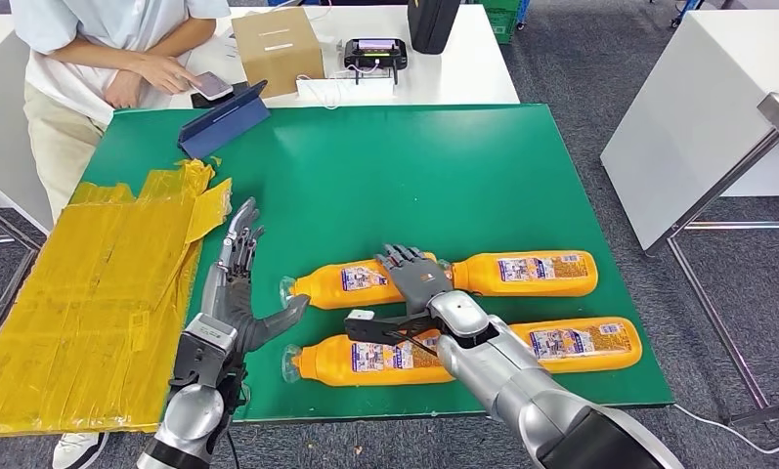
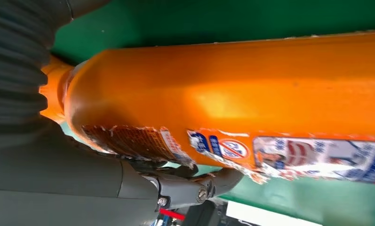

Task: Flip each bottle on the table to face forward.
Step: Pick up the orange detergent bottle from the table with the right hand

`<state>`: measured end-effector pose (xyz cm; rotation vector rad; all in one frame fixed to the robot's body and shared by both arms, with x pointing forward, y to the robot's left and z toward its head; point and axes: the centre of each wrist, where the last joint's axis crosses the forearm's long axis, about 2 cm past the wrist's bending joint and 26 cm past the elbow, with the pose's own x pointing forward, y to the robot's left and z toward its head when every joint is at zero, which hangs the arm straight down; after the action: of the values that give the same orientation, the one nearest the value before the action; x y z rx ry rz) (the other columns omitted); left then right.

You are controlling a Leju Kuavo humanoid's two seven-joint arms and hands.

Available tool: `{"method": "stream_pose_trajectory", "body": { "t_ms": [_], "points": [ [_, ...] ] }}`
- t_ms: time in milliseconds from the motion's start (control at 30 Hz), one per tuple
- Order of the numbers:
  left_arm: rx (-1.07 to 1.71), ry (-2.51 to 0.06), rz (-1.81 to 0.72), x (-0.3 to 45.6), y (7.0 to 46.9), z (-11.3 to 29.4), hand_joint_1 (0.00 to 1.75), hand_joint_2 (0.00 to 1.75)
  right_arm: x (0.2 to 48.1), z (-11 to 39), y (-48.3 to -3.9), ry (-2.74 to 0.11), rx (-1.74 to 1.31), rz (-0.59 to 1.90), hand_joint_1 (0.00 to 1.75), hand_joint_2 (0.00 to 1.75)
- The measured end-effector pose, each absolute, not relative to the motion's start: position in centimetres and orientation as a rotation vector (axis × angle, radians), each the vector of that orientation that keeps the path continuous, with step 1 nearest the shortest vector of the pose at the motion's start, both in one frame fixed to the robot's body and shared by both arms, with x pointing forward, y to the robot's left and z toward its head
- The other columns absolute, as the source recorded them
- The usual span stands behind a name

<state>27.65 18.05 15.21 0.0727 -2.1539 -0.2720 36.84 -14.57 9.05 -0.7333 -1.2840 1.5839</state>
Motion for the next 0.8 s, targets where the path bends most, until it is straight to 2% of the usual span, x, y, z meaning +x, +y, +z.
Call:
{"method": "stream_pose_trajectory", "body": {
  "t_ms": [400,433,533,567,667,800],
  "points": [
    [0.049,-2.17,-0.29,27.6,17.4,15.4,0.0,1.75,37.3,8.9,-15.2,-1.204,-0.757,1.607,0.02,1.75],
    [0.046,-2.173,-0.293,27.6,17.3,15.4,0.0,1.75,37.3,9.0,-15.2,-1.189,-0.761,1.611,0.13,1.75],
    [0.037,-2.18,-0.301,27.5,17.1,15.5,0.0,1.75,37.4,8.9,-15.4,-1.155,-0.781,1.622,1.19,1.75],
    [0.034,-2.182,-0.304,27.5,17.0,15.5,0.0,1.75,37.4,8.9,-15.5,-1.148,-0.79,1.625,1.5,1.75],
    [0.026,-2.183,-0.308,27.4,16.8,15.6,0.0,1.75,37.4,8.7,-15.7,-1.131,-0.812,1.632,1.7,1.75],
    [0.02,-2.183,-0.309,27.3,16.7,15.5,0.0,1.75,37.5,8.6,-15.9,-1.131,-0.829,1.63,1.74,1.75]
  ]
}}
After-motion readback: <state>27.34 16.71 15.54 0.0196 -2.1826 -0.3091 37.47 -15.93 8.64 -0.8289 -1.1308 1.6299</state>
